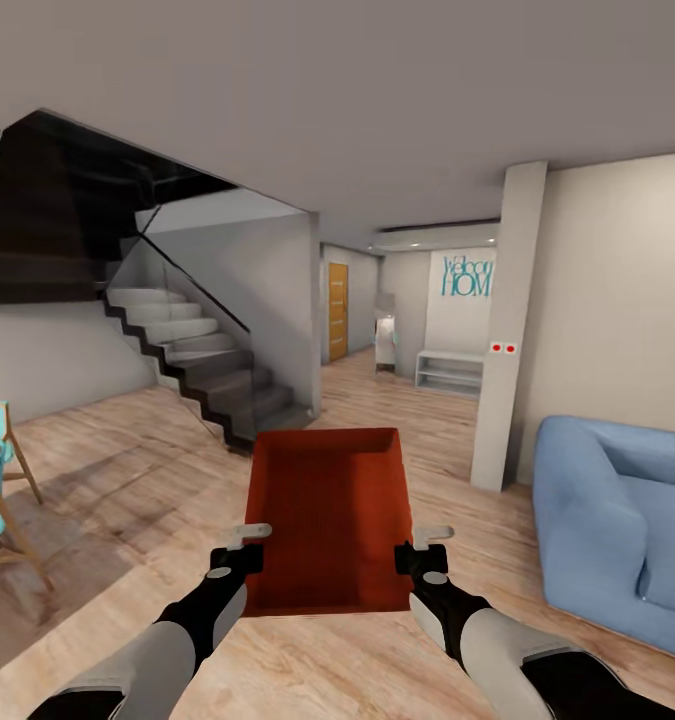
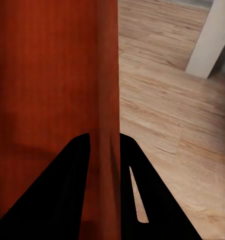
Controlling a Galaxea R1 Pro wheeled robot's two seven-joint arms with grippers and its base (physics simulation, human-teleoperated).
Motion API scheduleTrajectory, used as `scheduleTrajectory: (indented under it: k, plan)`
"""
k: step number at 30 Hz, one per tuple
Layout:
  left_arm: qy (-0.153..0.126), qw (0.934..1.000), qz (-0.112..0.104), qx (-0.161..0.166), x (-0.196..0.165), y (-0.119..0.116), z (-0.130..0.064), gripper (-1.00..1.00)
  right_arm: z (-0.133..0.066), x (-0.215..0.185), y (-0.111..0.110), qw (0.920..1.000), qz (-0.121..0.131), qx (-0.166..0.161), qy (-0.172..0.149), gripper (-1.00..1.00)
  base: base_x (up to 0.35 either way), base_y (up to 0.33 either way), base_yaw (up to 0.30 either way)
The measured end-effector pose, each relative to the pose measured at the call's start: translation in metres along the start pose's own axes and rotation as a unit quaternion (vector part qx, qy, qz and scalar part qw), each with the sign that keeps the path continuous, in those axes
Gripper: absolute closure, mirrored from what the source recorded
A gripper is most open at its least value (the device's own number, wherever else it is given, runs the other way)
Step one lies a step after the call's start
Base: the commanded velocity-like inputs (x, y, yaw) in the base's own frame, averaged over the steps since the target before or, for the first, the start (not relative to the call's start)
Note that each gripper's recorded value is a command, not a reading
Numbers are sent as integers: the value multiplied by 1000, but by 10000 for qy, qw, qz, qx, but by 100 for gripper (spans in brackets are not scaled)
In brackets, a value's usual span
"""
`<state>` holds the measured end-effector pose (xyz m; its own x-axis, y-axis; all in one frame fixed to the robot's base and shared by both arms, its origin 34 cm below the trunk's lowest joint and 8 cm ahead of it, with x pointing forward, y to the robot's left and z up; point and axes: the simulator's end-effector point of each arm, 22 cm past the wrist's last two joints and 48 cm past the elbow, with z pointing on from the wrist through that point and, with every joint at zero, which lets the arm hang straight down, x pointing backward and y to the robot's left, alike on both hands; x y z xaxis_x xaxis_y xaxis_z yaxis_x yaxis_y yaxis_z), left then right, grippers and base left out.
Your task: Move the two storage containers from the living room to the garage. In the garage, place one container on the floor and stack the other container on top of it (either order is fine).
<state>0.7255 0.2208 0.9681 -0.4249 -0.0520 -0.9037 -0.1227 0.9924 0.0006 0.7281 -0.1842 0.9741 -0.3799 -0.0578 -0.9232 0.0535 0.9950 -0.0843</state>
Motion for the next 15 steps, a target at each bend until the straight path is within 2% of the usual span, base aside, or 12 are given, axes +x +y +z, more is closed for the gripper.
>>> scheduleTrajectory:
  k: [6,15]
  plan:
    - [-1,10000,-1,0,0,0,0,100,0,0,0,10000,1,0,-1,100,331,0,-238]
    - [-4,10000,1,-1,0,0,0,100,0,0,0,10000,2,-1,-3,100,331,0,-23]
